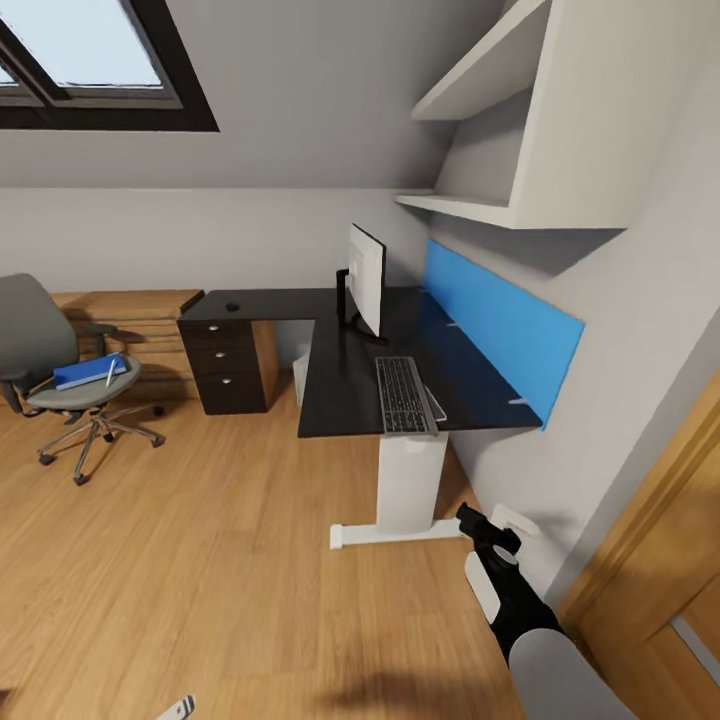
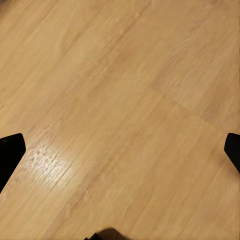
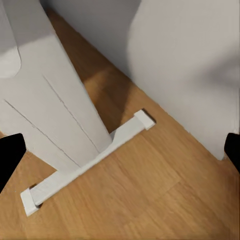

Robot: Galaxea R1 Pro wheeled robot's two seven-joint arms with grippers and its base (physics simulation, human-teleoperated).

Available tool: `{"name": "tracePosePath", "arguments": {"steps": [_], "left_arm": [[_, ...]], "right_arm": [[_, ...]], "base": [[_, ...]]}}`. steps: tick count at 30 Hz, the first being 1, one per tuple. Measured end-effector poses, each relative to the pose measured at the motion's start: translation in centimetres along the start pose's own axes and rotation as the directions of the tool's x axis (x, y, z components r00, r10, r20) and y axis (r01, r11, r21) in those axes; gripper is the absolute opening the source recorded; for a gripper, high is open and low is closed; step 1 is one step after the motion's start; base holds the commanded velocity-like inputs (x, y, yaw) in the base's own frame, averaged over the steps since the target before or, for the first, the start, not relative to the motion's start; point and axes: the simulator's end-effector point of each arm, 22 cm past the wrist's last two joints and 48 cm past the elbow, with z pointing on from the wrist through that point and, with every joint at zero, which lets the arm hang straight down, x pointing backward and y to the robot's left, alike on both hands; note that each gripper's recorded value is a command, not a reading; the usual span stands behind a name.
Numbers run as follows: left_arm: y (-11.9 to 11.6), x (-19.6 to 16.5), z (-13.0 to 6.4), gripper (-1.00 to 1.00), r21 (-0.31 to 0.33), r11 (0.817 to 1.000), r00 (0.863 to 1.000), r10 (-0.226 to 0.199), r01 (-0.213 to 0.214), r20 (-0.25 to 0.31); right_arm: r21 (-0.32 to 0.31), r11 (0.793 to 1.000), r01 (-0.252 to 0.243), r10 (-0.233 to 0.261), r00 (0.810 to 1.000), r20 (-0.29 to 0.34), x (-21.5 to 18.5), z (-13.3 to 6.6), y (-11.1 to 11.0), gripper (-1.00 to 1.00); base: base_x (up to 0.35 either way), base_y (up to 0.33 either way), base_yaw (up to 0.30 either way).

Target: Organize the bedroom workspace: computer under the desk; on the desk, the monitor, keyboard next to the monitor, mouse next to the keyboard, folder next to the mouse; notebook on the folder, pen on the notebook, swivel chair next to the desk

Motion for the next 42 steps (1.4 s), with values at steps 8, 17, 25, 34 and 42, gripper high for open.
{"name": "tracePosePath", "arguments": {"steps": [8,17,25,34,42], "left_arm": [[-0.1,0.9,1.0,1.0,0.0,1.0,1.0,0.0,0.0,0.0],[-0.3,2.0,2.2,1.0,0.003,1.0,1.0,0.001,-0.001,-0.003],[-0.5,3.1,3.2,1.0,0.006,1.0,1.0,0.006,-0.006,-0.004],[-0.7,4.5,4.3,1.0,0.012,1.0,1.0,0.009,-0.008,-0.007],[-1.5,4.1,4.4,1.0,0.028,1.0,1.0,0.003,-0.004,0.014]], "right_arm": [[-0.104,0.971,-0.214,0.211,0.977,-0.04,0.9,0.5,2.4,1.0],[-0.347,0.845,-0.407,0.399,0.912,-0.098,0.4,-0.1,7.4,1.0],[-0.507,0.719,-0.475,0.423,0.878,-0.224,1.6,-1.6,11.2,1.0],[-0.568,0.58,-0.584,0.477,0.809,-0.344,2.1,-2.3,12.2,1.0],[-0.586,0.562,-0.584,0.486,0.806,-0.337,1.3,-2.2,12.0,1.0]], "base": [[0.0,0.0,0.0],[0.0,0.0,0.0],[0.0,0.0,0.0],[0.0,0.0,0.0],[0.0,0.0,0.0]]}}
